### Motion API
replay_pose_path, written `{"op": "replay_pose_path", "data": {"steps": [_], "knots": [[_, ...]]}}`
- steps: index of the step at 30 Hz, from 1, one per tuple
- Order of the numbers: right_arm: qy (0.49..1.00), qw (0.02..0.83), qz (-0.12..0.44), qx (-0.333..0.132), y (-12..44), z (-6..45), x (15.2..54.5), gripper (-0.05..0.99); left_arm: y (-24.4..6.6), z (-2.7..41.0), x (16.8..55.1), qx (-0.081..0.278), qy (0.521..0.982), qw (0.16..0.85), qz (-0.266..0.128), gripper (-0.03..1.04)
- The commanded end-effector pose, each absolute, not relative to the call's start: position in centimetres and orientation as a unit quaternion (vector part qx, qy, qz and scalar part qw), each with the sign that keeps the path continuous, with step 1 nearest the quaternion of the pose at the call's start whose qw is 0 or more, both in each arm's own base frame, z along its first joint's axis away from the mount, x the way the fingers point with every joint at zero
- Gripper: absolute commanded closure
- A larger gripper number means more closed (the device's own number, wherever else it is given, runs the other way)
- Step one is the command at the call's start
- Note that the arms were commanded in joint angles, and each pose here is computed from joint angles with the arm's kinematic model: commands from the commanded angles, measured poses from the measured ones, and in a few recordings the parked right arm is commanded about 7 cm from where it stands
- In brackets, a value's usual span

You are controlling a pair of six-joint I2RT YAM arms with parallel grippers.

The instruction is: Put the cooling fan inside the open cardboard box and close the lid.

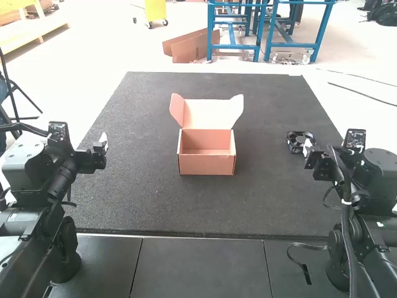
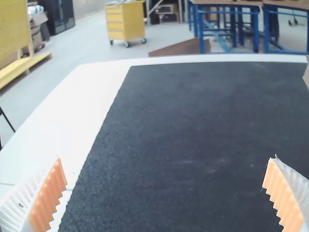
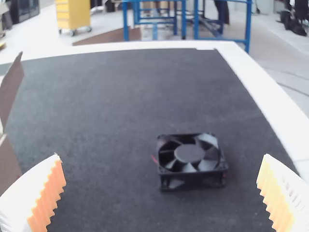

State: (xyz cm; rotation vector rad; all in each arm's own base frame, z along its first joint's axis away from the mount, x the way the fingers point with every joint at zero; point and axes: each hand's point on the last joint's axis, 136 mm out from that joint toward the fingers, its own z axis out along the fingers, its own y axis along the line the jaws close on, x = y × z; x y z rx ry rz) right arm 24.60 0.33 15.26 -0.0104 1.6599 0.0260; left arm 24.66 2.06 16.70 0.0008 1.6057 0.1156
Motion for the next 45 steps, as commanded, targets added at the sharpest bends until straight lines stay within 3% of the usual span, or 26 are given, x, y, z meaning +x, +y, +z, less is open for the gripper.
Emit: {"op": "replay_pose_path", "data": {"steps": [1,26,30,37,45], "knots": [[0.737,0.676,0.007,0.009,-0.2,15.2,24.6,0.02,1.8,17.0,24.6,0.000,0.711,0.702,0.045,0.04],[0.738,0.675,0.007,0.011,-0.2,15.1,24.6,0.02,1.9,17.0,24.6,-0.002,0.711,0.701,0.046,0.04],[0.737,0.676,0.009,0.012,-0.2,15.2,24.6,0.02,1.9,17.5,24.6,-0.015,0.704,0.709,0.033,0.04],[0.689,0.724,0.017,0.040,-0.7,18.5,24.6,0.02,2.0,19.2,24.5,-0.021,0.680,0.732,0.032,0.04],[0.641,0.766,0.021,0.037,-0.6,22.6,24.1,0.02,2.1,23.3,23.8,-0.020,0.631,0.775,0.037,0.04]]}}
